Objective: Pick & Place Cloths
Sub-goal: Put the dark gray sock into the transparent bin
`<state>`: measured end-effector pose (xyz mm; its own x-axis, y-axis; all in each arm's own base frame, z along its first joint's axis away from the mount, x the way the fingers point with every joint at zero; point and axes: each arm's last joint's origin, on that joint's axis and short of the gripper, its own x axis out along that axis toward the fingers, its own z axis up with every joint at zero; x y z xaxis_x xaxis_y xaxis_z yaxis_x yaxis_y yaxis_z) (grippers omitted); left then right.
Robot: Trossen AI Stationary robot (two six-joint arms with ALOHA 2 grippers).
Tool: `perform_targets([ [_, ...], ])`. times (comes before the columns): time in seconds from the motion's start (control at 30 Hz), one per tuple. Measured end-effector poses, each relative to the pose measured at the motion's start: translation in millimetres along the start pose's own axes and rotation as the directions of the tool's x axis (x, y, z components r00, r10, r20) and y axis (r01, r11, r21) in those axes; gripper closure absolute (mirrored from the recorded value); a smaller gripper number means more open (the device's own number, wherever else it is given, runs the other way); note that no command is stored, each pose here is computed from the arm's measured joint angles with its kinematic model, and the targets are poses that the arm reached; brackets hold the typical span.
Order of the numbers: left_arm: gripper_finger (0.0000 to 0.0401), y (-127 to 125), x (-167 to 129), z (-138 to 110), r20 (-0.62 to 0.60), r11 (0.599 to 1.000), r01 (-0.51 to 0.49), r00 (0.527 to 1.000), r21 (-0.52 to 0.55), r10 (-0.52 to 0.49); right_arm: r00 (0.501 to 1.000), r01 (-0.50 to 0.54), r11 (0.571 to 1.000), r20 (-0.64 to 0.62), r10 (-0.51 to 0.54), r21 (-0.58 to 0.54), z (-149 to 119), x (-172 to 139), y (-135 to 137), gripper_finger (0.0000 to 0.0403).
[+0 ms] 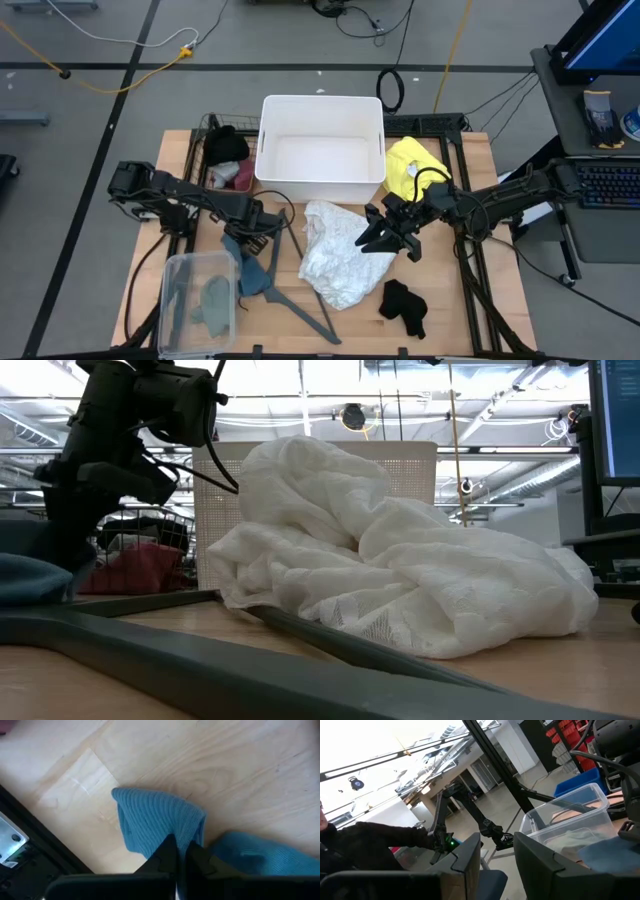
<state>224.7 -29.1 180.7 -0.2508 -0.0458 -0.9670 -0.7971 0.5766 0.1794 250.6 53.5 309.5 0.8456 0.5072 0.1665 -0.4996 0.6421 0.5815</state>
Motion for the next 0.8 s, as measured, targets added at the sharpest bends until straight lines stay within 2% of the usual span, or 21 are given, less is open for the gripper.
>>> perform_targets([
  [0.17, 0.0396, -1.0, -2.5, 0.2, -0.001, 1.0, 0.008, 1.0, 0.03, -0.008, 1.0, 0.0, 1.0, 0.0, 0.0, 0.0, 0.0, 0.0, -0.1, 0.0293],
  [0.33, 0.0398, -5.5, -22.8, 0.7, 0.023, 0.997, 0.065, 0.998, 0.053, -0.066, 1.0, 0.0, 1.0, 0.0, 0.0, 0.0, -0.1, 0.0, -0.1, 0.0293],
  [0.63, 0.04, -1.2, -100.0, -9.5, 0.135, 0.975, 0.207, 0.967, 0.081, -0.217, 1.0, 0.0, 1.0, 0.0, 0.0, 0.0, -0.1, 0.0, 0.0, 0.0293],
  [0.8, 0.04, 5.3, -151.7, -23.4, 0.223, 0.929, 0.342, 0.903, 0.143, -0.367, 1.0, 0.0, 1.0, 0.0, 0.0, 0.0, 0.0, 0.0, 0.0, 0.0293],
])
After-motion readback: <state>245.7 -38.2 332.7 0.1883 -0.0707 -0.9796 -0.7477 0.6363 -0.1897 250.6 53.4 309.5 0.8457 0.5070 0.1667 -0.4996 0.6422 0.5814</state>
